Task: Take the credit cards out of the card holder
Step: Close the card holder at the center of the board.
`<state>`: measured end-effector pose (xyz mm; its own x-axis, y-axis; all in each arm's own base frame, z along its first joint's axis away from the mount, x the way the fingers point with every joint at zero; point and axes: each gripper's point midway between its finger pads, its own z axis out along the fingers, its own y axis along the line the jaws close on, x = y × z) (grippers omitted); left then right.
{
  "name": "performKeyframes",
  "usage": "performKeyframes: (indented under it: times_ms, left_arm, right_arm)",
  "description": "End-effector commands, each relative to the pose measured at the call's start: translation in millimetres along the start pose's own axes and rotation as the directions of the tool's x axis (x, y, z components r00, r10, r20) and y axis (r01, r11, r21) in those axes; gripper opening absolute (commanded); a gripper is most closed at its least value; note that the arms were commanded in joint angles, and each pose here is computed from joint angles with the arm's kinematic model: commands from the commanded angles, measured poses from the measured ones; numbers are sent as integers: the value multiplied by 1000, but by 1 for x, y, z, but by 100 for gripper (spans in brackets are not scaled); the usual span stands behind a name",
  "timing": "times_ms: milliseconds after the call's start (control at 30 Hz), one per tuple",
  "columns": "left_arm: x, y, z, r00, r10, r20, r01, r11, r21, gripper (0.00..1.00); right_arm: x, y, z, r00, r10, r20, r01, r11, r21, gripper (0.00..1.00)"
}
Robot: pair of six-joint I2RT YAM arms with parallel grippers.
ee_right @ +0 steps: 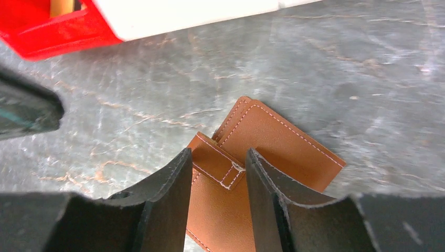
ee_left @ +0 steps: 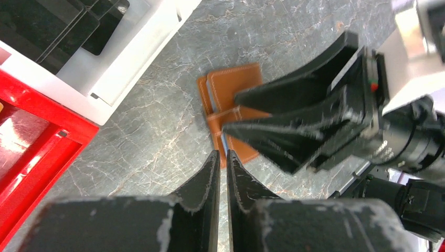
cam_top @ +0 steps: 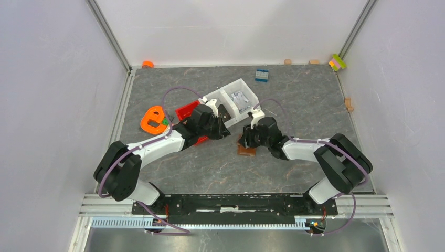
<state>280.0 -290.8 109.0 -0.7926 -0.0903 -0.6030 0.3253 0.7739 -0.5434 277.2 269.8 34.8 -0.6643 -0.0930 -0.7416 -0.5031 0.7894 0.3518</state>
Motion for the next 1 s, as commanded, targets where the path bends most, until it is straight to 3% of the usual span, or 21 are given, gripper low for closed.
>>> performKeyframes:
  times_ms: [0,300,467,500,533,600,967]
  left_arm:
    - [-15,-21,-4,998,58,34,-61,995,76,14]
    - [-15,-25,-4,998,57,34,-60,993,106,14]
    - [-13,-27,-3,998,57,25,-59,991,117,14]
    - [-13,-27,-3,998,57,26,-60,991,117,14]
    - [-13,-28,-4,998,58,27,-61,991,117,14]
    - [-13,-27,-4,998,59,26,-62,991,117,14]
    - [-13,-29,-4,998,60,24,-63,990,127,14]
  right_arm:
    - [-3,-13,-8,1000,4,9,-4,1000,20,47]
    - [-49,9,-51,983,-68,171,73,997,-23,55]
    - [-62,2,-76,965,-79,251,71,997,40,56]
    - [-61,-4,-78,965,-76,253,61,996,66,53]
    - [-57,-9,-78,967,-67,244,46,995,93,42]
    - [-50,-25,-78,973,-58,222,19,985,172,1]
    - [16,-56,-28,997,20,-79,3,960,281,0]
